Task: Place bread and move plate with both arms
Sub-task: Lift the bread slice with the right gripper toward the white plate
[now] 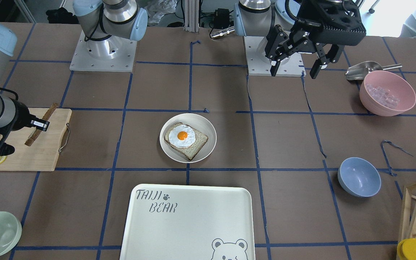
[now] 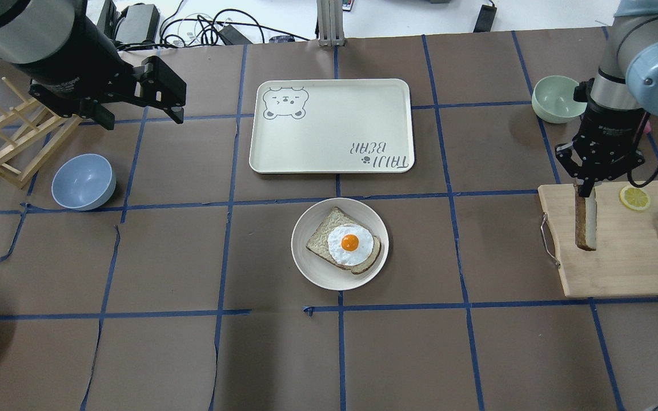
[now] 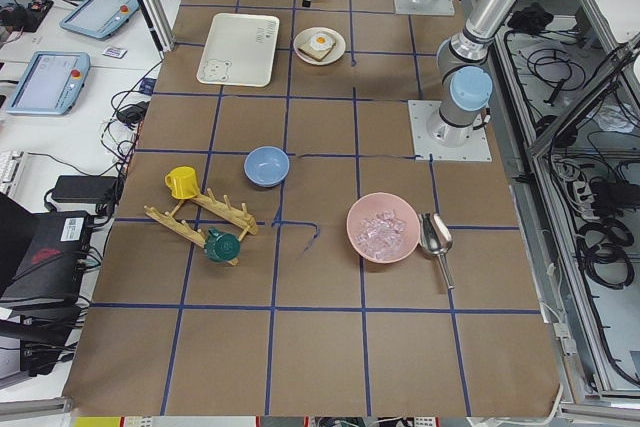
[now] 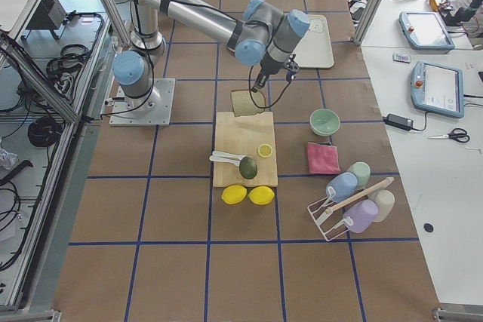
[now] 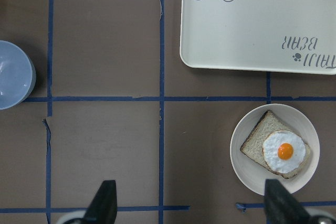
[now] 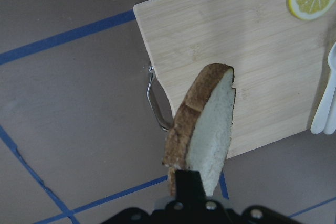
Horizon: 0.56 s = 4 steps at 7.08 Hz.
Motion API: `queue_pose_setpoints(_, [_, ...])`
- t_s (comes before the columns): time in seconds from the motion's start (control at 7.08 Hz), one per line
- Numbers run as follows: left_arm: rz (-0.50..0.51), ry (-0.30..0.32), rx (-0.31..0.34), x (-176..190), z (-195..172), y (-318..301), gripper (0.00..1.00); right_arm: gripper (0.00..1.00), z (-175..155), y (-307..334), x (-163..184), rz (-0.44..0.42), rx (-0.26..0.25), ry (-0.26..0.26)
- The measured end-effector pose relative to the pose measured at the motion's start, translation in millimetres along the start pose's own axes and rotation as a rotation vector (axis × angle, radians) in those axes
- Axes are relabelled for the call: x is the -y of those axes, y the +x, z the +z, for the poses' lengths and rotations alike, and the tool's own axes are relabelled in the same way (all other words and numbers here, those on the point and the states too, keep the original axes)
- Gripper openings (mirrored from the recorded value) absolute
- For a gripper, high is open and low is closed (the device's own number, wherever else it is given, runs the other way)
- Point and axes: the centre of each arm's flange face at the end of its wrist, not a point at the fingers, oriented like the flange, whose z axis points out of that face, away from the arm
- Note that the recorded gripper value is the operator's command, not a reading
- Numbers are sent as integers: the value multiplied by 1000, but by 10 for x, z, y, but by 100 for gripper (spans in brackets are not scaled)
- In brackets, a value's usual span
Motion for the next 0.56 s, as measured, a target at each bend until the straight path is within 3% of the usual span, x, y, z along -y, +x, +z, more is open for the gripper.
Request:
queue_pose_setpoints(0.28, [0, -1, 1, -1, 5, -1, 100, 0, -315, -360, -214, 14, -9, 8])
queue_pose_setpoints(0.56, [0, -1, 1, -1, 5, -1, 100, 0, -456, -993, -562, 80, 42, 9])
